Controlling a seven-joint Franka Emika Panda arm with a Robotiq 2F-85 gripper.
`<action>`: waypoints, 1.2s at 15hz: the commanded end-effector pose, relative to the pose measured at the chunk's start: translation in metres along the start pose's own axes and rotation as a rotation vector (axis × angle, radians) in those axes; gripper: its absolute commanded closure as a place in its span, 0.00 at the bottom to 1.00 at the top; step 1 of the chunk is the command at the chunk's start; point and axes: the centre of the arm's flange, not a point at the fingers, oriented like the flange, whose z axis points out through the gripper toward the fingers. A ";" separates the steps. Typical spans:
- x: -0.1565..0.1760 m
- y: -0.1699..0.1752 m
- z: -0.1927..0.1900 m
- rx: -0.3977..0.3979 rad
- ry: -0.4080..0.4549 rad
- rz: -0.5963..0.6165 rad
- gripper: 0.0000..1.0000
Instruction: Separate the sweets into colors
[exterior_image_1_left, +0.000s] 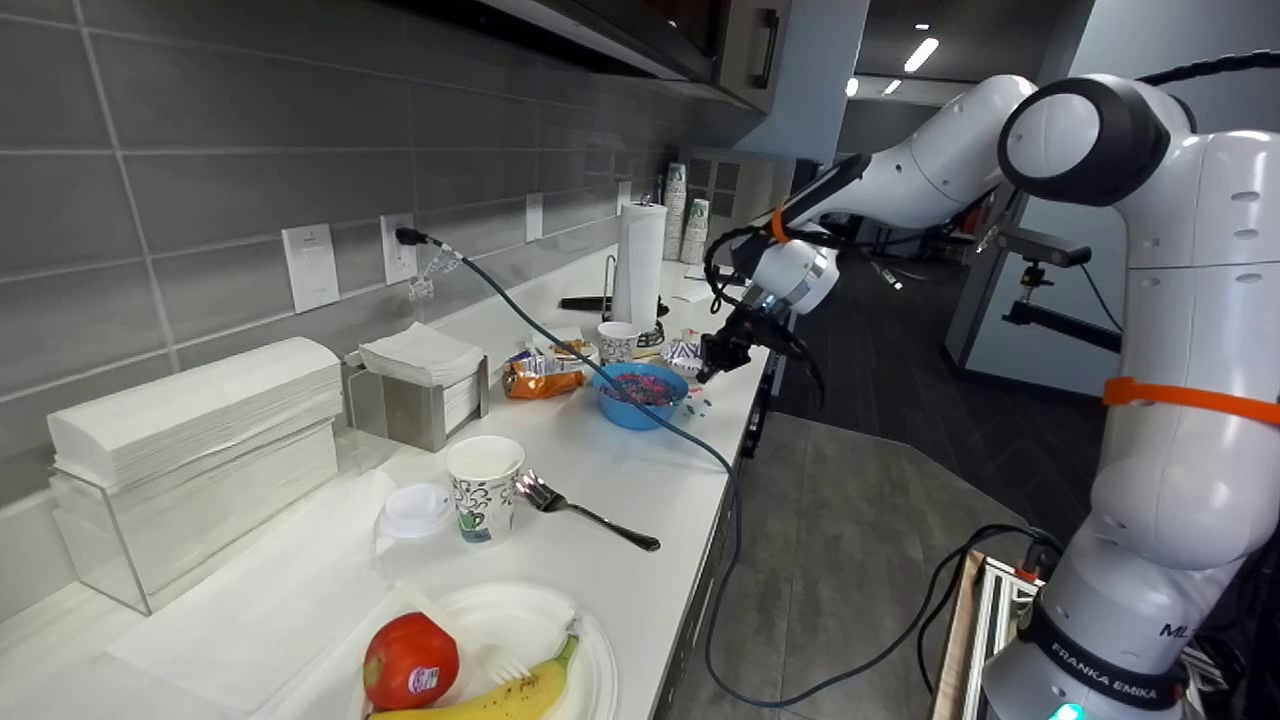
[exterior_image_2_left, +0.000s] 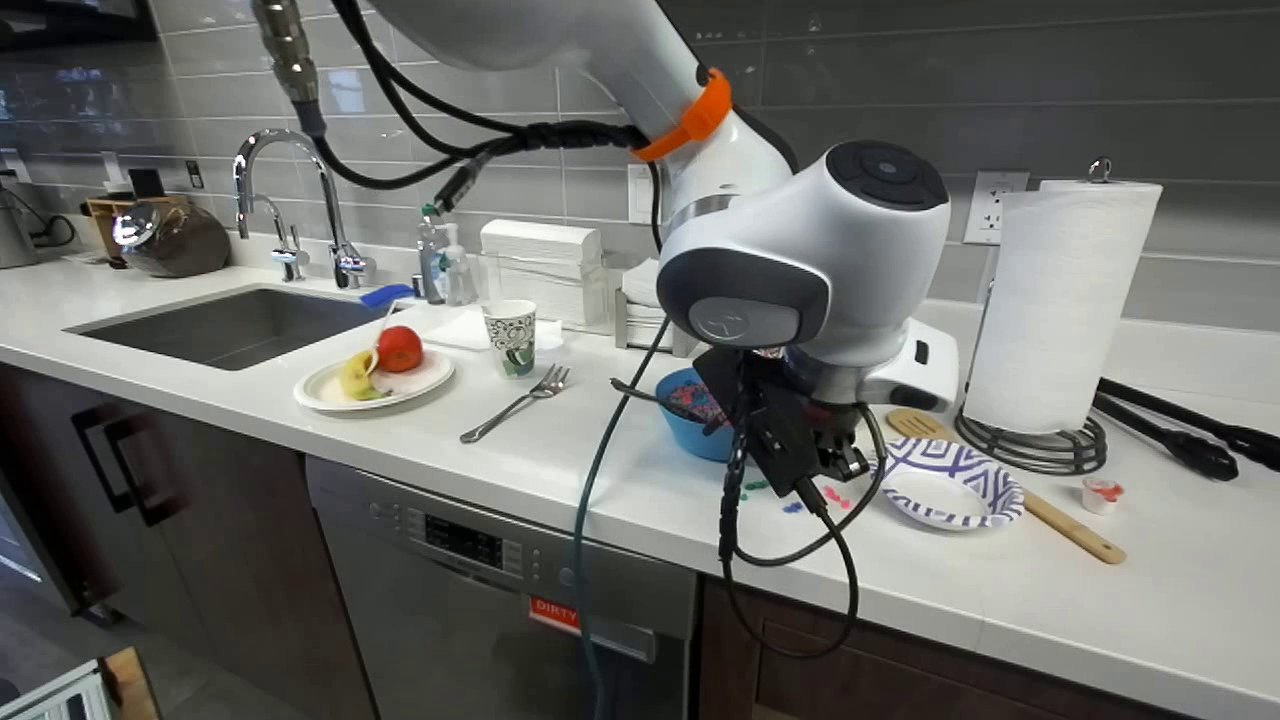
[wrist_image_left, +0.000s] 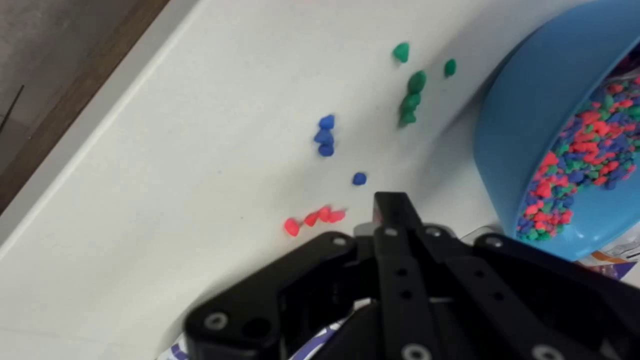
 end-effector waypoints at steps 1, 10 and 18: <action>0.001 -0.001 -0.009 -0.002 0.024 0.015 1.00; 0.015 -0.005 0.003 -0.011 0.006 0.072 1.00; -0.009 -0.058 -0.083 -0.221 -0.021 -0.180 0.64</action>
